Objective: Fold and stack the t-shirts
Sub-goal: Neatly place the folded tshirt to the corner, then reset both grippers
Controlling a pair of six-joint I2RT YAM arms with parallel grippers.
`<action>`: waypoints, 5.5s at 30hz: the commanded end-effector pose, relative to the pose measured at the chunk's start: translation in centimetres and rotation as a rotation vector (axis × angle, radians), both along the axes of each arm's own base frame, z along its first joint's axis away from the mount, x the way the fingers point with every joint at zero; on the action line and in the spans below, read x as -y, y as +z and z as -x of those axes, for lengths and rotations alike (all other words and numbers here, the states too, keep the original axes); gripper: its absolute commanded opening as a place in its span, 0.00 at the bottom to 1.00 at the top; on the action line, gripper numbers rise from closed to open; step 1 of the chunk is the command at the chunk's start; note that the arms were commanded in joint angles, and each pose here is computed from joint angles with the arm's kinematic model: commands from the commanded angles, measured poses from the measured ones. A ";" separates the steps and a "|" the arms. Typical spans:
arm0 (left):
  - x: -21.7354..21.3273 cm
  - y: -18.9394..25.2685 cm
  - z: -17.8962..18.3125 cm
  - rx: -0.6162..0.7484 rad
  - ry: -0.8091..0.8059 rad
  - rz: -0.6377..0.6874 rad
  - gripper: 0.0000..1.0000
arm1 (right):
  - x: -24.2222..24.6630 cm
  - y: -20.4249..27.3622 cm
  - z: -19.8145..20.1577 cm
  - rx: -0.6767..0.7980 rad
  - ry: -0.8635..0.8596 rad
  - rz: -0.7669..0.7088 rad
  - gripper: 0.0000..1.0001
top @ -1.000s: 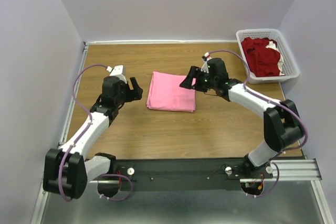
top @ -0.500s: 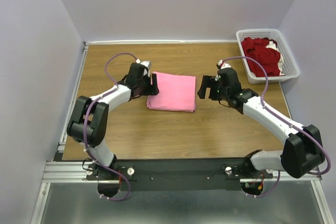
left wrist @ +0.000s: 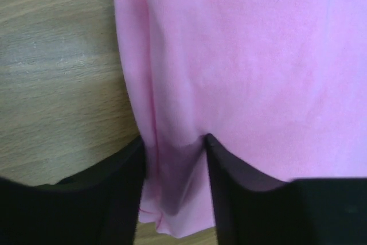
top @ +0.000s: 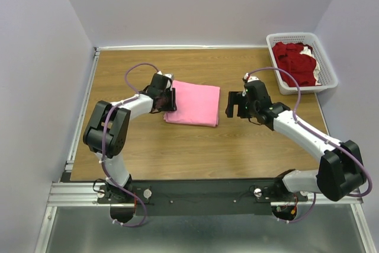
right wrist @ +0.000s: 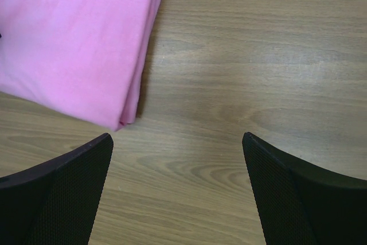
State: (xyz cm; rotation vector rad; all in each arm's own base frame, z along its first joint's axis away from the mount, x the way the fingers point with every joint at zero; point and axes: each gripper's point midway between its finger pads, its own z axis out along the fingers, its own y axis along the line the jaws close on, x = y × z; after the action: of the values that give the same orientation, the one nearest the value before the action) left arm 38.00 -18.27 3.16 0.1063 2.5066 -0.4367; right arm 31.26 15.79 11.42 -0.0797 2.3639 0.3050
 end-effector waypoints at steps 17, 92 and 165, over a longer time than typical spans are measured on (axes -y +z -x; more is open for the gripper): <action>-16.4 1.5 -13.3 0.057 0.300 -0.397 0.00 | -1.1 2.2 -0.7 0.042 0.069 -0.016 0.99; -26.5 5.7 -27.4 0.342 0.283 -0.269 0.37 | -4.0 4.8 0.3 -0.096 0.100 -0.151 0.97; -8.0 27.6 -12.4 0.512 0.095 0.040 0.75 | 4.8 14.8 0.8 0.325 -0.226 -0.056 1.00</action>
State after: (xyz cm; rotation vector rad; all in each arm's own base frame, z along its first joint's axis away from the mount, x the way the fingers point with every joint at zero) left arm 53.86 -7.23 24.88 0.0678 2.1166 -0.3600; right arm 29.89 14.20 22.06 0.0298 2.1673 0.3587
